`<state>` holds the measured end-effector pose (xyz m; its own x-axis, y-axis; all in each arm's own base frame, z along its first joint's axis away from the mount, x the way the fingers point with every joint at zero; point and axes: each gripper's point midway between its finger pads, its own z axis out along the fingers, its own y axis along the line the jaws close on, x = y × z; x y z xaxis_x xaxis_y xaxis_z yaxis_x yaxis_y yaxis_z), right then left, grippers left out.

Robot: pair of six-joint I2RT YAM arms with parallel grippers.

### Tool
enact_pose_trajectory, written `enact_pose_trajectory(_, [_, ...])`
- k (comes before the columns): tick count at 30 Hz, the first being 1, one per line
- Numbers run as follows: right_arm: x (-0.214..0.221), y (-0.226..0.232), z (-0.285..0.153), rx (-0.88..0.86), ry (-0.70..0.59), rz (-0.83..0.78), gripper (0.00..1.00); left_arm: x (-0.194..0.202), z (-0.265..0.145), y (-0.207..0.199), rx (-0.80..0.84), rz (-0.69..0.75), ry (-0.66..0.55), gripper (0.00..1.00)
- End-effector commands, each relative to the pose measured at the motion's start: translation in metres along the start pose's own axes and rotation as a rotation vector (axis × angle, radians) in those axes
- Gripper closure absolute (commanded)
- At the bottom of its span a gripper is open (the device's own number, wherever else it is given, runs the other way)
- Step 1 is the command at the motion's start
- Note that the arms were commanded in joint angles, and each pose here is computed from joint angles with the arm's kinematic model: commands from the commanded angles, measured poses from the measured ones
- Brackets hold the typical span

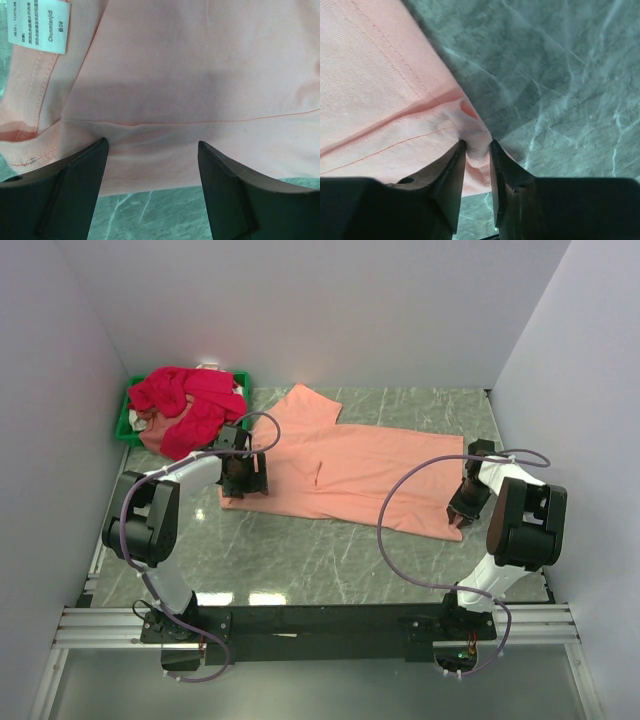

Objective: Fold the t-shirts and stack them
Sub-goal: Fold the tshirt

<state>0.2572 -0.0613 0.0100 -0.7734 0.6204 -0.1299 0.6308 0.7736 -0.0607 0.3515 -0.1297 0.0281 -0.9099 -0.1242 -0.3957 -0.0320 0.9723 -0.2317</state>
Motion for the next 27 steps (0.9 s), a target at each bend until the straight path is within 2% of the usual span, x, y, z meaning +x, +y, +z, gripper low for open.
enact_pose_trajectory(1, [0.010,-0.012,0.023,0.060,0.045,-0.006,0.71,0.011,0.000,0.012,-0.037,0.000,0.022,0.21])
enact_pose_trajectory(2, [0.010,-0.013,0.023,0.065,0.046,-0.008,0.74,0.011,0.000,0.014,-0.045,0.003,0.022,0.21])
enact_pose_trajectory(3, [0.008,-0.014,0.021,0.073,0.045,-0.009,0.84,0.012,-0.001,0.016,-0.053,0.006,0.021,0.21])
enact_pose_trajectory(5, [0.007,-0.023,0.019,0.119,0.046,-0.014,0.96,0.010,-0.003,0.020,-0.077,0.014,0.011,0.21])
enact_pose_trajectory(7, [-0.001,-0.033,0.013,0.183,0.017,-0.011,1.00,0.012,-0.006,0.024,-0.088,0.026,0.010,0.21])
enact_pose_trajectory(14, [-0.013,-0.052,-0.001,0.297,-0.041,0.016,1.00,0.017,-0.016,0.039,-0.157,0.042,-0.019,0.21])
enact_pose_trajectory(22, [-0.015,-0.053,-0.006,0.292,-0.062,0.027,1.00,0.020,-0.035,0.028,-0.088,0.056,-0.065,0.21])
enact_pose_trajectory(25, [-0.015,-0.054,-0.011,0.295,-0.076,0.043,0.97,0.021,-0.044,0.032,-0.112,0.050,-0.076,0.21])
enact_pose_trajectory(27, [-0.016,-0.054,-0.019,0.290,-0.086,0.054,0.90,0.018,-0.051,0.033,-0.123,0.046,-0.087,0.21])
